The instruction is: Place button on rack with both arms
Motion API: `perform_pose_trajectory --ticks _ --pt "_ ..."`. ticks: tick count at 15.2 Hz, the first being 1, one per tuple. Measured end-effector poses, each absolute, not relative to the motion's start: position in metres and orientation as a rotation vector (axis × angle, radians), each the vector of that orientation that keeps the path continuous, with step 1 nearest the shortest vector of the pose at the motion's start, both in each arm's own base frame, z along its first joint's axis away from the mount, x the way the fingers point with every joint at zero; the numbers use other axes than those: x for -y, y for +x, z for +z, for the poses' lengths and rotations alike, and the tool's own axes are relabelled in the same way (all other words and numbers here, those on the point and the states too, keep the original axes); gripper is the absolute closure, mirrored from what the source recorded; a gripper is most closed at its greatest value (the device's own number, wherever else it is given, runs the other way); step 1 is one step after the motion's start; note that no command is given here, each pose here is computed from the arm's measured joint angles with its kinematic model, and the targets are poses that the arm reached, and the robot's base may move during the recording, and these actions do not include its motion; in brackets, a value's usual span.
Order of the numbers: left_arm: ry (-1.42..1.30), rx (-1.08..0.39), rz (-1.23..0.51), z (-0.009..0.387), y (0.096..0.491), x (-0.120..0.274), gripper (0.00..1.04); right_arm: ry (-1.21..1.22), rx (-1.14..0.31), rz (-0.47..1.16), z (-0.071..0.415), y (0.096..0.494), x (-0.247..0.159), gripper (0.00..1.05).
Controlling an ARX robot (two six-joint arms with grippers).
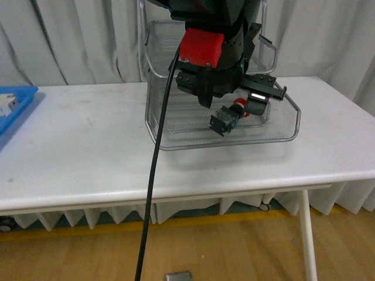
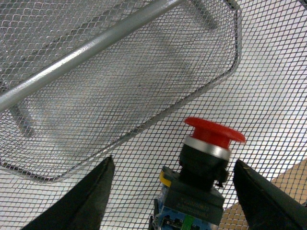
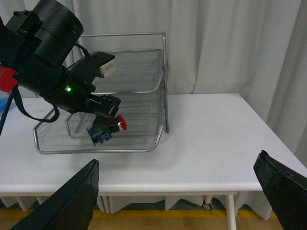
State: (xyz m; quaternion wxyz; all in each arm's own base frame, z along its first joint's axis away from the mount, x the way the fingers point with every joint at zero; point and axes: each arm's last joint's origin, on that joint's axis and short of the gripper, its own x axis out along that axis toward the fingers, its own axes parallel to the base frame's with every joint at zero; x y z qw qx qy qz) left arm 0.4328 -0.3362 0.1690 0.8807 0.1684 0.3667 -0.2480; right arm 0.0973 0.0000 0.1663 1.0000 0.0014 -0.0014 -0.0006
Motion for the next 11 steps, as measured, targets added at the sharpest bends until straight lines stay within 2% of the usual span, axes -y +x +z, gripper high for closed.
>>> perform_pose_trajectory --ticks 2,4,7,9,11 --pt "0.331 -0.753 -0.513 0.172 0.434 0.337 0.06 0.003 0.003 -0.001 0.166 0.097 0.0 0.06" --pt "0.272 -0.711 -0.516 0.183 0.434 0.337 0.07 0.003 0.003 -0.001 0.166 0.097 0.0 0.06" --pt "0.146 -0.547 -0.542 0.248 0.417 0.315 0.07 0.003 0.003 -0.001 0.166 0.097 0.0 0.06" --pt "0.094 -0.457 -0.525 0.292 0.403 0.288 0.07 0.003 0.003 -0.001 0.166 0.097 0.0 0.06" --pt "0.066 -0.426 -0.441 0.304 0.405 0.246 0.07 0.003 0.003 -0.001 0.166 0.097 0.0 0.06"
